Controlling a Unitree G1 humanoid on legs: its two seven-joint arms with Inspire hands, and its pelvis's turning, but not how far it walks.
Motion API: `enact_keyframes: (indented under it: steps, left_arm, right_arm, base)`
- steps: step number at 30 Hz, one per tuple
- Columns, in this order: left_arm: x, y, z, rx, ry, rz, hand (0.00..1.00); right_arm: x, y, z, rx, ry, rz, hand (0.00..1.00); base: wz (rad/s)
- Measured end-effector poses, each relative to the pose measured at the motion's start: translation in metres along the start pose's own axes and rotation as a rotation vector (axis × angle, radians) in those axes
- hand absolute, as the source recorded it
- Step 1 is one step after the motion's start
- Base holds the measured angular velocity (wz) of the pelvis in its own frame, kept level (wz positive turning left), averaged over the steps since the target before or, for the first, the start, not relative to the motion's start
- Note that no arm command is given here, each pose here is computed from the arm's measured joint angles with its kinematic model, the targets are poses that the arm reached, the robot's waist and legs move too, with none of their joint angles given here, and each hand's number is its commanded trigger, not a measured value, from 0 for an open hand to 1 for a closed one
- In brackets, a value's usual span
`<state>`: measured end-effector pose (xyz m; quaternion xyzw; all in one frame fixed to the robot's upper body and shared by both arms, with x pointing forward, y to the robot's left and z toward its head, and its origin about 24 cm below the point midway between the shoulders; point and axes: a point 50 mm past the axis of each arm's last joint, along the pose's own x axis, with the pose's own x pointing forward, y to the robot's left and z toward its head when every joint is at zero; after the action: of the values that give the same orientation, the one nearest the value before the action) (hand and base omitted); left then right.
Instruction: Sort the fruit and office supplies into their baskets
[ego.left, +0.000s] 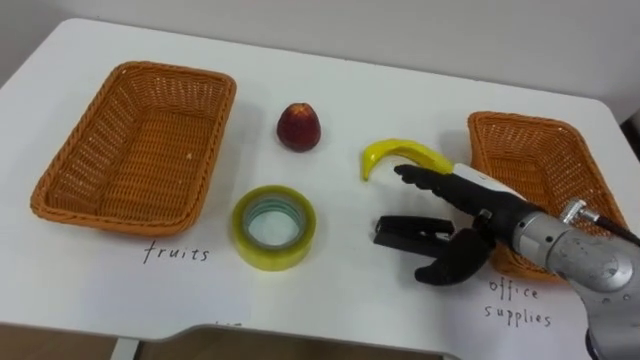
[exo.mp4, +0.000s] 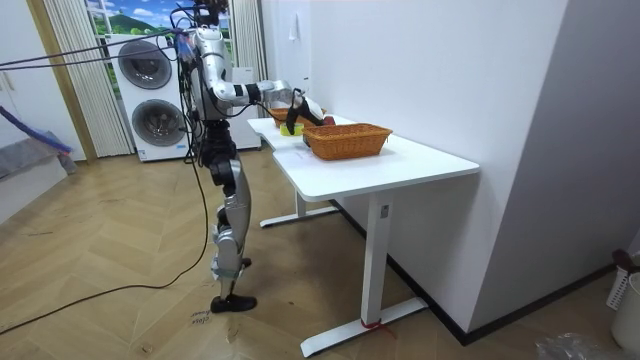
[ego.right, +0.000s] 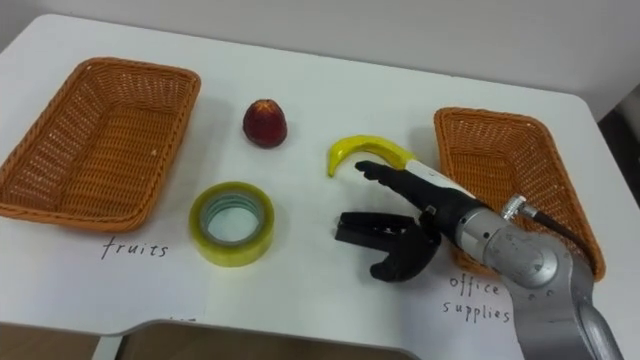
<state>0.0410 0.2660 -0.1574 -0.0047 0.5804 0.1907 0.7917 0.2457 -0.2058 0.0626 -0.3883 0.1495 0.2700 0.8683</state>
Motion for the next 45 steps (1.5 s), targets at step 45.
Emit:
enact_keyframes:
  steps: [45]
  left_arm:
    - [0.002, -0.014, 0.012, 0.032, -0.019, -0.011, 0.00]
  right_arm:
    - [0.015, 0.022, -0.007, -0.065, 0.088, 0.024, 0.00]
  base:
    - [0.00]
